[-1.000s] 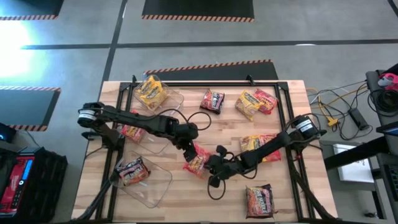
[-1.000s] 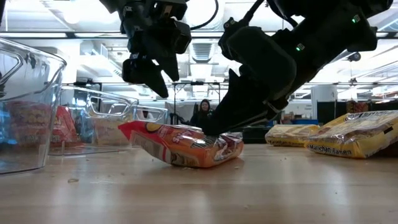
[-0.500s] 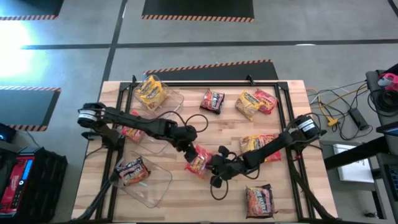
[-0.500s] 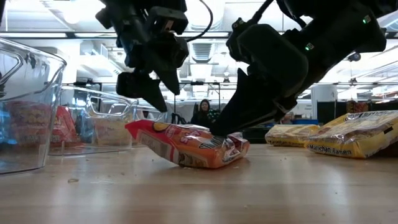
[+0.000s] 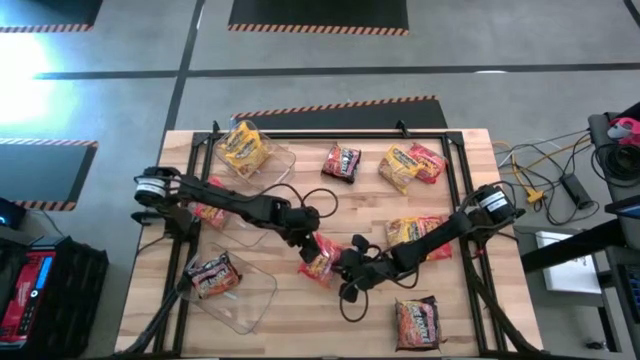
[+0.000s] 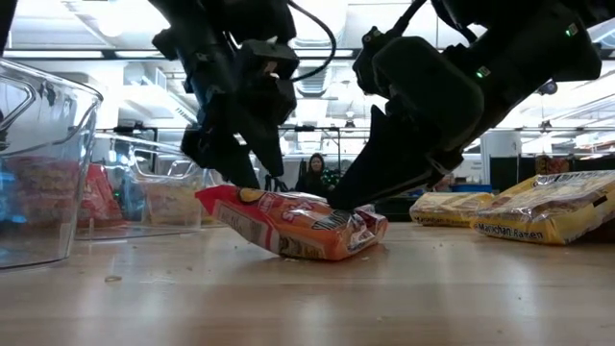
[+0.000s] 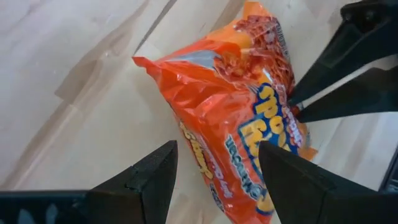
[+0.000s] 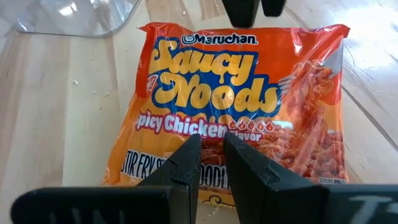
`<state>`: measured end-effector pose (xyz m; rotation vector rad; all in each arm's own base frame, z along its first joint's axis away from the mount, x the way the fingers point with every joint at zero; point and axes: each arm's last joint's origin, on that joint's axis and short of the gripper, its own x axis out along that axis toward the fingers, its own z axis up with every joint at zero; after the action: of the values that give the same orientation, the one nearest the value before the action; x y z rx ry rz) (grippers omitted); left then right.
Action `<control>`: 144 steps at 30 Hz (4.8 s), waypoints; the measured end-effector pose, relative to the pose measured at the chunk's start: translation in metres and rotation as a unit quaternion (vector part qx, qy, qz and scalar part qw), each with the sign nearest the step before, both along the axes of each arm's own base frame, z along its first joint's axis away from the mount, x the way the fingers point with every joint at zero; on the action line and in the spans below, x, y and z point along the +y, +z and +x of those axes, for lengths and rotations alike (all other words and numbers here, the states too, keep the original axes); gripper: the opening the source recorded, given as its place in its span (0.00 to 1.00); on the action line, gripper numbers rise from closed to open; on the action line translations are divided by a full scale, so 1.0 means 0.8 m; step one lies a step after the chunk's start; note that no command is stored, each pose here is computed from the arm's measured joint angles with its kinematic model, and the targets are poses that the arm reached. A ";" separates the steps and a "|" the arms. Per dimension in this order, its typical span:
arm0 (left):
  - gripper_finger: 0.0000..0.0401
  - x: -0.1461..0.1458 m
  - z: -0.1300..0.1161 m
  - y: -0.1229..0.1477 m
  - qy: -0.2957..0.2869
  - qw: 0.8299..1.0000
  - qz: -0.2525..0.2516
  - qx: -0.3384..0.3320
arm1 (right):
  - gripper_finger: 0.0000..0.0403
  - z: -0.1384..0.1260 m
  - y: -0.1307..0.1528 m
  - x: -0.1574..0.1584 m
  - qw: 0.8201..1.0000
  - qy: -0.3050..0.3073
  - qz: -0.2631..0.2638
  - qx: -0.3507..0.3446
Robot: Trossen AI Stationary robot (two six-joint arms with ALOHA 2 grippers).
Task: Sort Maruchan noodles
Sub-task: Put the orange noodles pack into the middle transparent bin
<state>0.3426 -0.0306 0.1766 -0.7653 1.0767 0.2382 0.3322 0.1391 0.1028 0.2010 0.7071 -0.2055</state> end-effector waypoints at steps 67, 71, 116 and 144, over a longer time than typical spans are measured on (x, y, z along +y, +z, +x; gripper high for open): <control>0.52 0.010 0.025 -0.040 0.019 0.997 -0.079 -0.007 | 0.16 -0.027 -0.026 -0.011 1.000 -0.013 0.000 -0.006; 0.52 0.010 0.030 -0.042 0.018 0.996 -0.083 -0.026 | 0.16 -0.028 -0.026 -0.011 1.000 -0.012 -0.002 -0.005; 0.37 0.008 0.045 -0.034 -0.058 0.991 -0.096 -0.078 | 0.16 -0.046 0.001 -0.006 0.999 -0.006 0.032 0.024; 0.63 0.006 0.046 -0.027 -0.067 0.989 -0.122 -0.053 | 0.16 -0.037 -0.013 -0.004 1.000 0.002 0.004 0.000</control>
<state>0.3797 -0.0261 0.1548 -0.9095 1.0614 -0.0493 0.3023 0.1357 0.0923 0.2069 0.7085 -0.1994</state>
